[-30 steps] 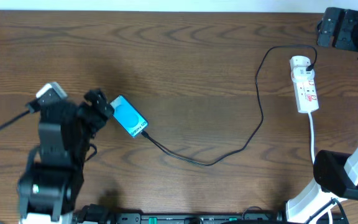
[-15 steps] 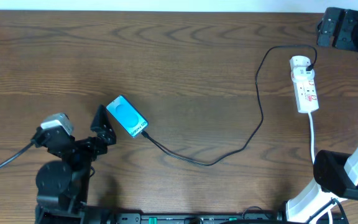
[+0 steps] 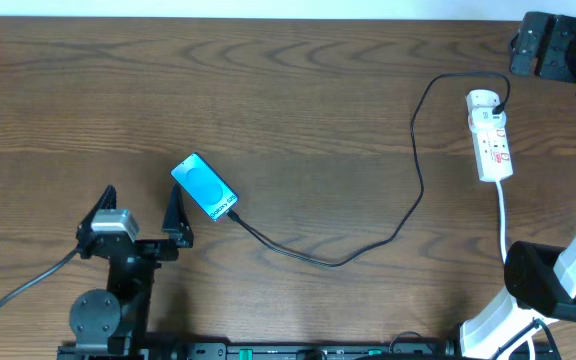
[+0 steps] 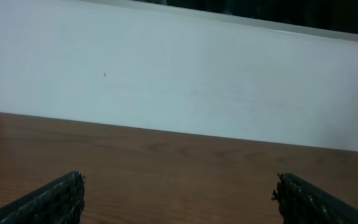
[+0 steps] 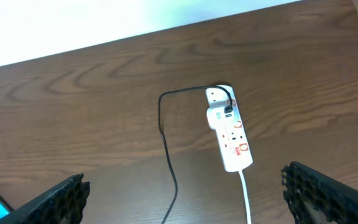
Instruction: Plug charger to phone and switch on socket
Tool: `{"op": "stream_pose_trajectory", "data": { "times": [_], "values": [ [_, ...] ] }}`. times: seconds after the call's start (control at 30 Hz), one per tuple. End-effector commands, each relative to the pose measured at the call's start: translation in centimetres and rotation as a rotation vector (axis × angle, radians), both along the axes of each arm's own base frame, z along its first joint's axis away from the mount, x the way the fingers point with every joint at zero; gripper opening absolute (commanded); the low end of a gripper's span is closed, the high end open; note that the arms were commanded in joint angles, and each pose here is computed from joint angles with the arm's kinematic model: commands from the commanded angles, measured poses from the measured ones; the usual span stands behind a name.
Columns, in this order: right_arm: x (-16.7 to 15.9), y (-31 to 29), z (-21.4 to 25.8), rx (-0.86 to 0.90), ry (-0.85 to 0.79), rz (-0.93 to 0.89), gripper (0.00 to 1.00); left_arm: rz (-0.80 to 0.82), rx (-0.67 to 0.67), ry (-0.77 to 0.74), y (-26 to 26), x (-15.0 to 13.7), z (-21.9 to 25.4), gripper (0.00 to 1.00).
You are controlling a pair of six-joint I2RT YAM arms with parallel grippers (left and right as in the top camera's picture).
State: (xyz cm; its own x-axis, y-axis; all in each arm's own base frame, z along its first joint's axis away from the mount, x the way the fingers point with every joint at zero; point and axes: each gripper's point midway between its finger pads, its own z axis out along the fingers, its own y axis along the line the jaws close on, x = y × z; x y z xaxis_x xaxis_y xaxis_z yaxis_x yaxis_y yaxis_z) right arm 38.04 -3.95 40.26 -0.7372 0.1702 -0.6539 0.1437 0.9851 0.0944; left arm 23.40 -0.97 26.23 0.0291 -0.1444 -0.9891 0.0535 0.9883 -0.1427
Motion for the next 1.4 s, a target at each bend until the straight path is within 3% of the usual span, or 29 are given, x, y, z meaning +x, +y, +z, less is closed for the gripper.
{"op": "stream_pose_trajectory", "data": {
  "times": [0.0,0.2,0.87,1.37],
  "values": [
    [-0.6,0.2,0.7,0.000,-0.019,-0.008,0.99,-0.025,0.054,-0.030,-0.3,-0.4,-0.6,0.98],
    [-0.6,0.2,0.7,0.000,-0.019,-0.008,0.99,-0.036,0.089,-0.032,-0.4,-0.5,-2.6,0.98],
    [-0.6,0.2,0.7,0.000,-0.019,-0.008,0.99,-0.045,0.073,0.164,-0.2,1.0,-12.1,0.98],
    [-0.6,0.2,0.7,0.000,-0.019,-0.008,0.99,-0.040,0.072,0.168,-0.1,1.0,-12.1,0.98]
  ]
}}
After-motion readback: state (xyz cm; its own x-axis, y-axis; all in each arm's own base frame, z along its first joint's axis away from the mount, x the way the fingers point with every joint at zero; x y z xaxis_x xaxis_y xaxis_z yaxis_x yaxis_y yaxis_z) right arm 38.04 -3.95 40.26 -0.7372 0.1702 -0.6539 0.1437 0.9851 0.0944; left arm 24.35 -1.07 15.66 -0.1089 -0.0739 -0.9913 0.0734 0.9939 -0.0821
